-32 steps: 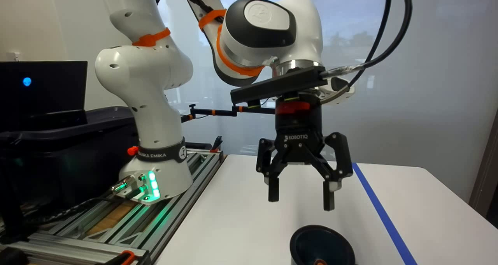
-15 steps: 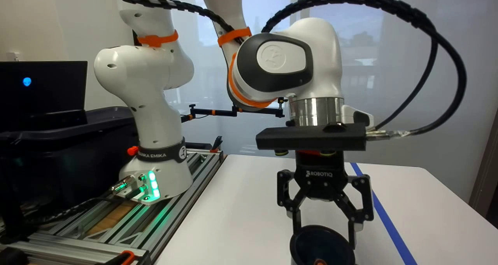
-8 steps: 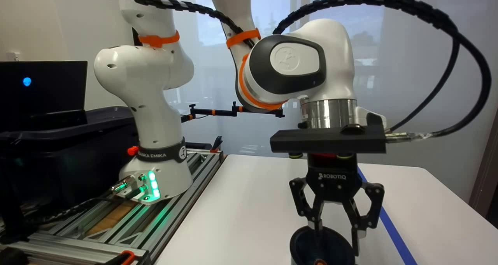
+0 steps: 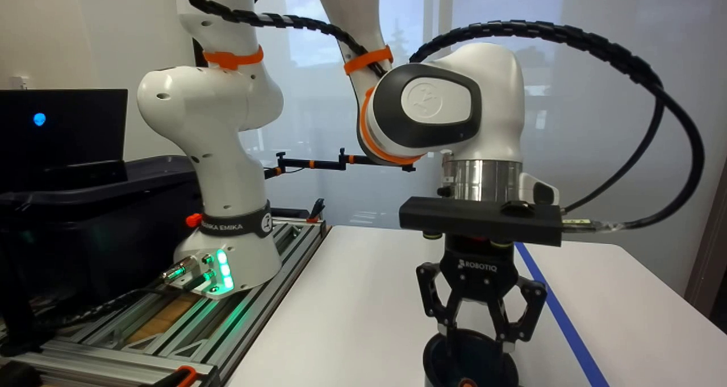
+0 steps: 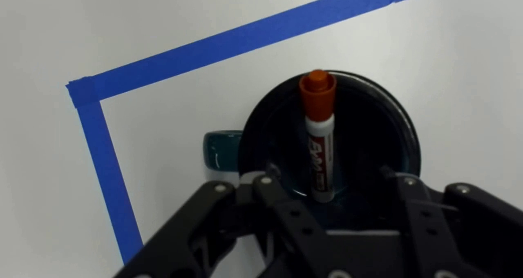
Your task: Put the red marker on the table.
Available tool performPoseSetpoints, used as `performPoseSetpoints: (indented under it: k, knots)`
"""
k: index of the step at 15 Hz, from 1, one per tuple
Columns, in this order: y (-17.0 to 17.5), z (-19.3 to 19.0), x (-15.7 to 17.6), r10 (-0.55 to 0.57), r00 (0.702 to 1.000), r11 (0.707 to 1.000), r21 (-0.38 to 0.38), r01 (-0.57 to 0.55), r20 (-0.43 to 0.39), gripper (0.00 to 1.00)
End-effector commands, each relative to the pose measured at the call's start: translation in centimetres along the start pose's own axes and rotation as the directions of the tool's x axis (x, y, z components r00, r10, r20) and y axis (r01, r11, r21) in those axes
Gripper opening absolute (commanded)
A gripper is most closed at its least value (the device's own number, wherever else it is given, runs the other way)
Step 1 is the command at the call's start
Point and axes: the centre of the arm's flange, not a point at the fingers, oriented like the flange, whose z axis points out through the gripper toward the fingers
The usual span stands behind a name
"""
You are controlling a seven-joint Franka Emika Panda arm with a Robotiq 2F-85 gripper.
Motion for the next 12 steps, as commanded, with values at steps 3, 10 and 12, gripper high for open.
performPoseSetpoints:
  k: [3, 10, 12]
  knots:
    - [0.4, 0.3, -0.8, -0.005, 0.999, 0.999, 0.053, 0.003, 0.045, 0.46]
    - [0.5, 2.3, -1.1, -0.006, 0.997, 1.000, 0.029, 0.004, 0.072, 0.49]
    - [0.5, 2.8, -0.9, -0.010, 0.997, 1.000, 0.023, 0.008, 0.074, 0.48]
